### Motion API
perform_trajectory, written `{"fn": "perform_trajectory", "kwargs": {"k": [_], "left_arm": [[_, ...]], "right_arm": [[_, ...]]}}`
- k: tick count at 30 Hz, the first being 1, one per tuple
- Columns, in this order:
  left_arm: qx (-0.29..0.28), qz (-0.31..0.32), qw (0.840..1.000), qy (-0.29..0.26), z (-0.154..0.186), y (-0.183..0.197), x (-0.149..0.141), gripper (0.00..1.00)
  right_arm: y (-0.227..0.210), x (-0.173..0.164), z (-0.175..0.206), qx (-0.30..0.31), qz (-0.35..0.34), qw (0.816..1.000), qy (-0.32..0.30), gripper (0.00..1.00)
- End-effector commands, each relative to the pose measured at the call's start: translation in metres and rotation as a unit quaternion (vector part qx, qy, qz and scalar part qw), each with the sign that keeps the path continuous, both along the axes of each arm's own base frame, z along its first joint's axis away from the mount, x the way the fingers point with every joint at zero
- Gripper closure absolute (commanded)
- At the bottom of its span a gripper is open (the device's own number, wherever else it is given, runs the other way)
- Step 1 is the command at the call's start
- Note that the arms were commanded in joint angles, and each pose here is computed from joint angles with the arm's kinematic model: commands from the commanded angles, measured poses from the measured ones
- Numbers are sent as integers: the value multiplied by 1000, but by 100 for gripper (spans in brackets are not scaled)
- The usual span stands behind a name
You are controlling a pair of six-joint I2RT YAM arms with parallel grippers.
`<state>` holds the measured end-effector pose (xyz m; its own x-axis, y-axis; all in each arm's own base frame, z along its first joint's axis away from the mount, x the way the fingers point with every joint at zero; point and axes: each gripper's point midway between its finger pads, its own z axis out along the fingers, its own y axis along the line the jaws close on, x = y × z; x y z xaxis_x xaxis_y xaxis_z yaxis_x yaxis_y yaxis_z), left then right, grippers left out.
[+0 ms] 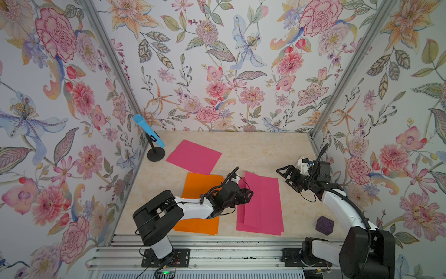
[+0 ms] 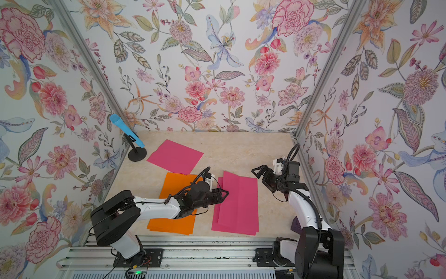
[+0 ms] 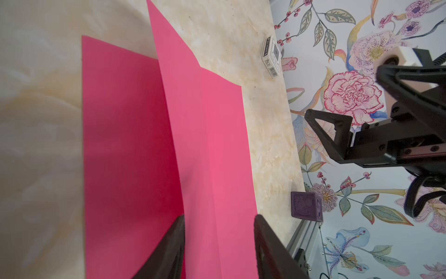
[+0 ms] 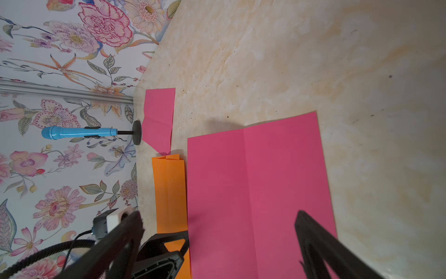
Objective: Sort the scattered colored papers by color
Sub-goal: Place the colored paper.
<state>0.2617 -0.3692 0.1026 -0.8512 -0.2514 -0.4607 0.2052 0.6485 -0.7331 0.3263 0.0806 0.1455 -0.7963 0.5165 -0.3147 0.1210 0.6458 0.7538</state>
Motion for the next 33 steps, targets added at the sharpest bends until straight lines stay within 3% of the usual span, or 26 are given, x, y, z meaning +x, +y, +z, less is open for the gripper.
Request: {"fn": "perform_trajectory", "kwargs": {"k": [1,6,18,25,33], "left_arm": [[65,40,997,-19,-2,40,22,51],[64,74,994,-53,30,79,37,48],[82,46,994,-63,29,73,59,39],[101,88,986,-104,70,121,103,27],[111,153,975,-120,95,188,150,11]], "right_arm": [[-2,-10,-26,-23,5,999,33,0],[-8,-21,-56,-42,1,996,74,0],[-1,-39,-105,-72,26,988,131,0],[16,-47,-115,-66,43,987,139,0],[21,-39,-94,-57,45,990,121,0]]}}
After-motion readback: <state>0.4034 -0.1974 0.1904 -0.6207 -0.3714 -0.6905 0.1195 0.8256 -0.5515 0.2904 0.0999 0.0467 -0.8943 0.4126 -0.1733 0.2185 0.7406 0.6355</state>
